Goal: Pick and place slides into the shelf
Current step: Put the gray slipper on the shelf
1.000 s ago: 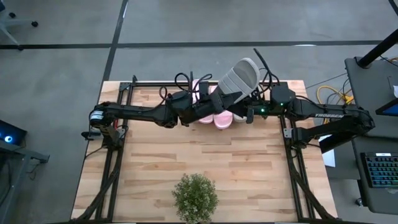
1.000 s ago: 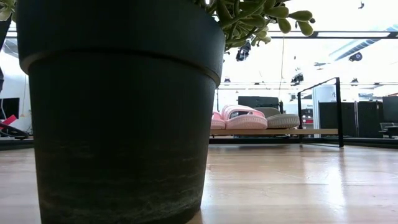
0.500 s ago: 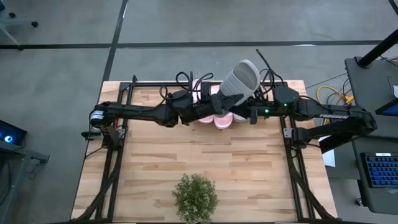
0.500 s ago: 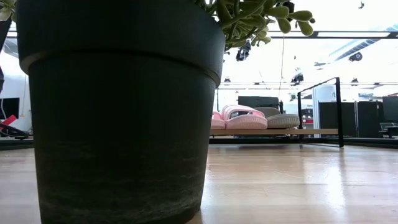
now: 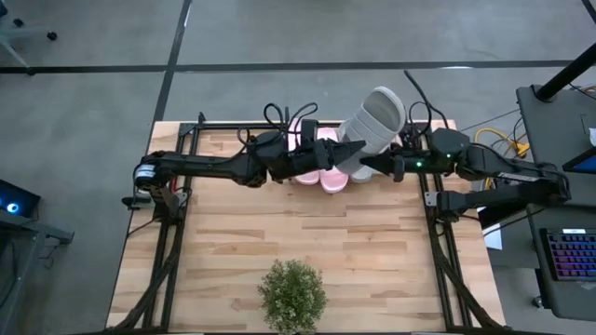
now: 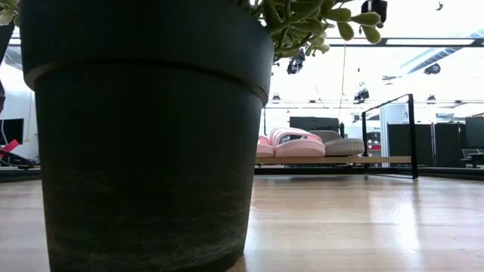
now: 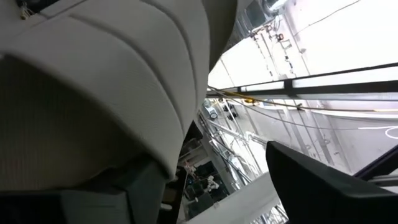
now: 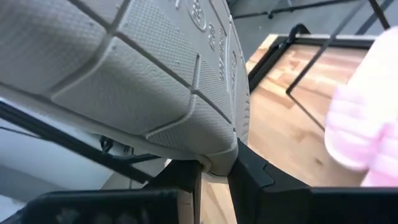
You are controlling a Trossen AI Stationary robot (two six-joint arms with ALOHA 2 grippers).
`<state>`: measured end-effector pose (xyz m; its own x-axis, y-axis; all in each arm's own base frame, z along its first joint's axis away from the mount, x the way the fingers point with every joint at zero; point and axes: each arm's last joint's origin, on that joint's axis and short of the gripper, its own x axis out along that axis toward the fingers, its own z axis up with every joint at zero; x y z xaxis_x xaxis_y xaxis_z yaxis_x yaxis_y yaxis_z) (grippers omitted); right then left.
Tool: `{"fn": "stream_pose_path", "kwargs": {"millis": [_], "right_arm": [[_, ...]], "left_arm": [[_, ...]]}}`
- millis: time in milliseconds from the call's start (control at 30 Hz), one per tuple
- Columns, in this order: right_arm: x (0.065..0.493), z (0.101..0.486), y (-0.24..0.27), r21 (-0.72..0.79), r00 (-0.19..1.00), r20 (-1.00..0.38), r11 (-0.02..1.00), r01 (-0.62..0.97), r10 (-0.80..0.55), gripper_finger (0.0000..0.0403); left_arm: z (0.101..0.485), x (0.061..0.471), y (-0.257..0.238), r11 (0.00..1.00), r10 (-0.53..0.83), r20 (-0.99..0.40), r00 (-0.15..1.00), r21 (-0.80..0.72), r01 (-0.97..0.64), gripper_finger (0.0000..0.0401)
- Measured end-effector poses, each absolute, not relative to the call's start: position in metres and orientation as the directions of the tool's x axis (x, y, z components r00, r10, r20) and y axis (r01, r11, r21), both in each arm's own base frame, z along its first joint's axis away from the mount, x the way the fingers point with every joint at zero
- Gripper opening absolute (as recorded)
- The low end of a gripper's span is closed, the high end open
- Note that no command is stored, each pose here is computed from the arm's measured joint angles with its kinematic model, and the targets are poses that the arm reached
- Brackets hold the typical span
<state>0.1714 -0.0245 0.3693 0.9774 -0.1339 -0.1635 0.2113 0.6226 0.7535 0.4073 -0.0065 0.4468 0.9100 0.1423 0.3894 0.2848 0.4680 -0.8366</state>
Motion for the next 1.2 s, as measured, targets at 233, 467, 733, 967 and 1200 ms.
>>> {"fn": "stream_pose_path", "kwargs": {"millis": [233, 467, 733, 967, 1200], "right_arm": [[0.155, 0.366, -0.020, 0.776, 0.970, -0.236, 0.589, 0.227, -0.062, 0.0043], [0.140, 0.358, -0.018, 0.773, 0.940, -0.339, 0.556, 0.306, -0.046, 0.0041], [0.139, 0.354, -0.017, 0.780, 0.924, -0.378, 0.521, 0.347, -0.050, 0.0040], [0.132, 0.351, -0.017, 0.779, 0.917, -0.395, 0.509, 0.365, -0.054, 0.0040], [0.121, 0.359, -0.014, 0.811, 0.945, -0.325, 0.505, 0.295, -0.030, 0.0039]], "left_arm": [[0.445, 0.408, -0.005, 0.484, 0.021, 0.381, 0.924, -0.813, 0.324, 0.0252], [0.438, 0.412, -0.008, 0.541, -0.114, 0.346, 0.931, -0.765, 0.351, 0.0252], [0.433, 0.413, -0.009, 0.547, -0.187, 0.310, 0.932, -0.756, 0.361, 0.0252], [0.434, 0.411, -0.012, 0.572, -0.266, 0.285, 0.921, -0.722, 0.389, 0.0252], [0.444, 0.404, -0.013, 0.589, -0.272, 0.317, 0.908, -0.692, 0.418, 0.0251]]}}
